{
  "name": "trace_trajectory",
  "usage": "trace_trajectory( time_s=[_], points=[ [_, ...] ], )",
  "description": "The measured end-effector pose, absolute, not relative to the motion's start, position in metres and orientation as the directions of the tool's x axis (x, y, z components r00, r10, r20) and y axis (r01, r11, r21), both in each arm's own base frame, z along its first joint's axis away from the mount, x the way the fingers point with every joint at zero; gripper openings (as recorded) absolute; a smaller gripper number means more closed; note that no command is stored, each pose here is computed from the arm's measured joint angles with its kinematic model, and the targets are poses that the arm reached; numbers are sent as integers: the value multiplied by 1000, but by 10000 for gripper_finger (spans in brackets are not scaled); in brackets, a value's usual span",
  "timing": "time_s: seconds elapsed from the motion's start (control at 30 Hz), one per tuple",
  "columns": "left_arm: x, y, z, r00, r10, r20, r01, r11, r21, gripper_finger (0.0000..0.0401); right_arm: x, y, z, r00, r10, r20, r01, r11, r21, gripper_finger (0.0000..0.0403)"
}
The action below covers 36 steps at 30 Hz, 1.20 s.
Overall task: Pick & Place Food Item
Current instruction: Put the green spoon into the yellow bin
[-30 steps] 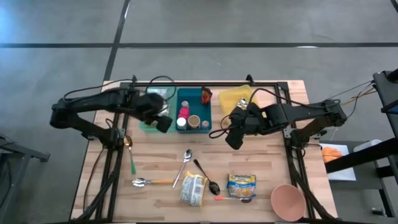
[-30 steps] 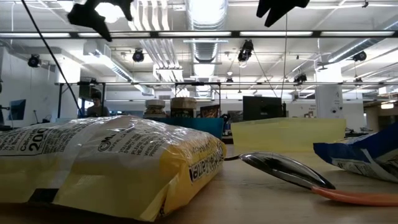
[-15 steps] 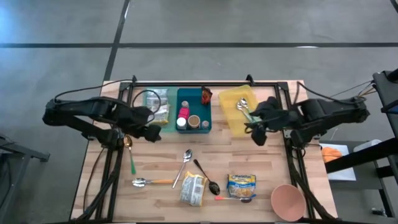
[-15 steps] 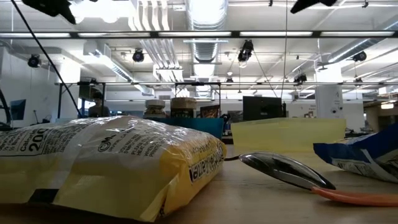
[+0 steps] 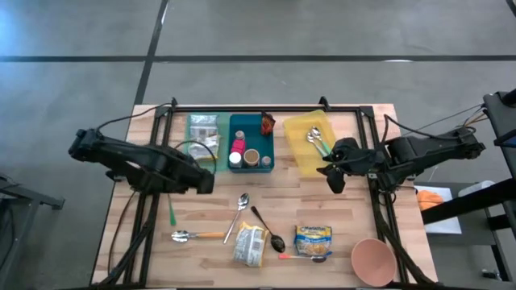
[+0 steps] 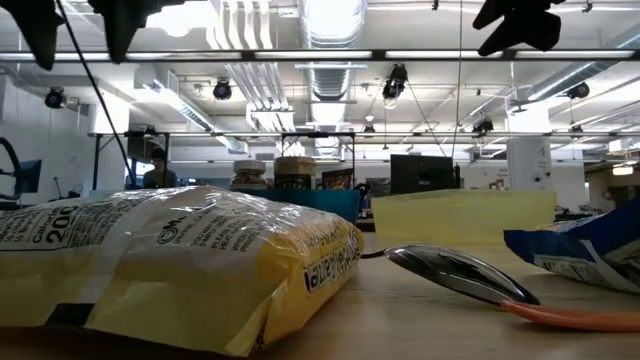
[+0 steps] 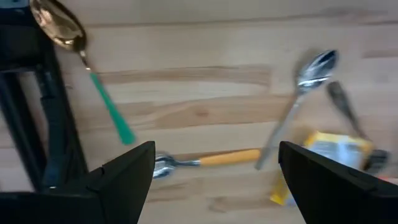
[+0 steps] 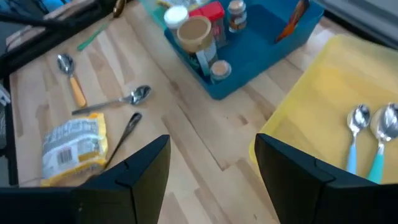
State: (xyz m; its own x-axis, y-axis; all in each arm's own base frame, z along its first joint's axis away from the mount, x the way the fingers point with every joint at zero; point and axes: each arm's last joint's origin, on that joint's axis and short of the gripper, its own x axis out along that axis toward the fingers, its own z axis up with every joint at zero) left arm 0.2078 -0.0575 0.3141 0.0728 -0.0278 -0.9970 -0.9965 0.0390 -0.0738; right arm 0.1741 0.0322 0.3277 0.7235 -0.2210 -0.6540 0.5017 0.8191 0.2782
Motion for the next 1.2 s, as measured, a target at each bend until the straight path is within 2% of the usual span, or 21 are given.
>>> trace_trajectory(
  time_s=[0.2,0.3,0.4,0.53,0.67,0.97,1.2],
  points=[
    [215,-66,292,-126,31,-992,-988,83,128,345,174,34,325,720,-199,-665,489,825,283,230],
    [210,-67,276,-169,41,-985,-981,86,172,345,174,34,327,721,-198,-664,484,830,278,230],
    [198,-65,257,-139,10,-990,-988,62,140,345,174,33,330,728,-197,-657,480,830,283,230],
    [178,-60,233,-30,-55,-998,-999,14,29,344,174,34,334,736,-186,-650,470,832,294,230],
    [157,-56,215,-54,-108,-993,-997,-50,59,344,173,35,336,741,-175,-648,457,839,296,230],
    [149,-56,193,-111,-153,-982,-994,4,112,344,173,35,337,744,-174,-645,455,839,299,230],
    [147,-56,168,-69,-182,-981,-998,24,66,344,173,35,337,744,-174,-646,457,838,300,230]
  ],
)
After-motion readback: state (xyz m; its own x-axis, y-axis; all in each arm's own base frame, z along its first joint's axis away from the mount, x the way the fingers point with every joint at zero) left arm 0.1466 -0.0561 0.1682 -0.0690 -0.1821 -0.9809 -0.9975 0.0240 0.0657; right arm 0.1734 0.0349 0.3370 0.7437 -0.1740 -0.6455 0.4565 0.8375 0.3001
